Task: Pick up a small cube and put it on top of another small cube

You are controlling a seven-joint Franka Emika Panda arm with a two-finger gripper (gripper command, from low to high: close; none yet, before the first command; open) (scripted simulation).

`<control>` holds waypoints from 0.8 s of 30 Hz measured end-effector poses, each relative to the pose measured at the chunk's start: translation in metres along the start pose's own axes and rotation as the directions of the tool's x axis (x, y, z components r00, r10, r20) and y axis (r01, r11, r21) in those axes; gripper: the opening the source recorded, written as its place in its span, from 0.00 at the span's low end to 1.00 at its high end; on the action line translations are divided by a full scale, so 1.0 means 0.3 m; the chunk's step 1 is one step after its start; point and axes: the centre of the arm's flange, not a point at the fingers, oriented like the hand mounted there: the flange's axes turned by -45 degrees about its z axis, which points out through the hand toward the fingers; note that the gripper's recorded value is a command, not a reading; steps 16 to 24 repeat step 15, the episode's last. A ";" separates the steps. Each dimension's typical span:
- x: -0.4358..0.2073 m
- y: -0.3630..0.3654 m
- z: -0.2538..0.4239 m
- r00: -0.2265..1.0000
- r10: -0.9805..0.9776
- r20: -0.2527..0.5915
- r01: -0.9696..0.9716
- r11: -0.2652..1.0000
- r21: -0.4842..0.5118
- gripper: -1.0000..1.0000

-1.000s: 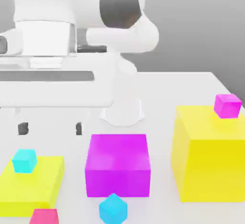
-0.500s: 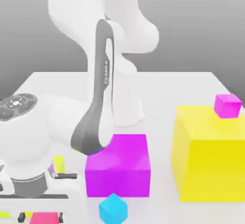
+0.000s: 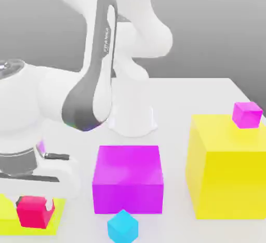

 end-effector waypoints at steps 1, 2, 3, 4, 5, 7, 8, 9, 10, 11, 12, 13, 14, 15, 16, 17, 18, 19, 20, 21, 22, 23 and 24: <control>-0.032 0.031 -0.028 0.999 0.043 0.000 -0.043 0.999 0.000 0.00; -0.065 0.062 -0.054 0.996 0.087 0.000 -0.087 0.996 0.001 0.00; -0.103 0.101 -0.080 0.991 0.137 0.000 -0.137 0.991 0.001 0.00; -0.144 0.145 -0.104 0.982 0.190 0.000 -0.190 0.982 0.001 0.00; -0.183 0.176 -0.126 0.972 0.237 -0.001 -0.237 0.972 0.002 0.00; -0.260 0.222 -0.168 0.947 0.320 0.000 -0.320 0.947 0.002 0.00; -0.274 0.221 -0.157 0.942 0.334 0.000 -0.334 0.942 0.003 0.00; -0.279 0.218 -0.128 0.941 0.339 -0.001 -0.339 0.941 0.004 0.00; -0.281 0.216 -0.089 0.940 0.341 -0.001 -0.341 0.940 0.004 0.00; -0.283 0.215 -0.046 0.939 0.343 -0.001 -0.343 0.939 0.004 0.00; -0.285 0.214 -0.001 0.939 0.343 -0.001 -0.343 0.939 0.003 0.00; -0.288 0.216 0.022 0.939 0.345 -0.001 -0.345 0.939 0.002 1.00; -0.287 0.214 0.022 0.939 0.344 -0.001 -0.344 0.939 0.002 1.00; -0.287 0.214 0.022 0.939 0.344 -0.001 -0.344 0.939 0.002 1.00; -0.287 0.214 0.022 0.939 0.344 -0.001 -0.344 0.939 0.002 1.00; -0.287 0.214 0.022 0.939 0.344 -0.001 -0.344 0.939 0.002 1.00; -0.287 0.214 0.022 0.939 0.344 -0.001 -0.344 0.939 0.002 1.00; -0.287 0.214 0.022 0.939 0.344 -0.001 -0.344 0.939 0.002 1.00; -0.287 0.214 0.022 0.939 0.344 -0.001 -0.344 0.939 0.002 1.00; -0.287 0.214 0.022 0.939 0.344 -0.001 -0.344 0.939 0.002 1.00; -0.287 0.214 0.022 0.939 0.344 -0.001 -0.344 0.939 0.002 1.00; -0.287 0.214 0.022 0.939 0.344 -0.001 -0.344 0.939 0.002 1.00; -0.287 0.214 0.022 0.939 0.344 -0.001 -0.344 0.939 0.002 1.00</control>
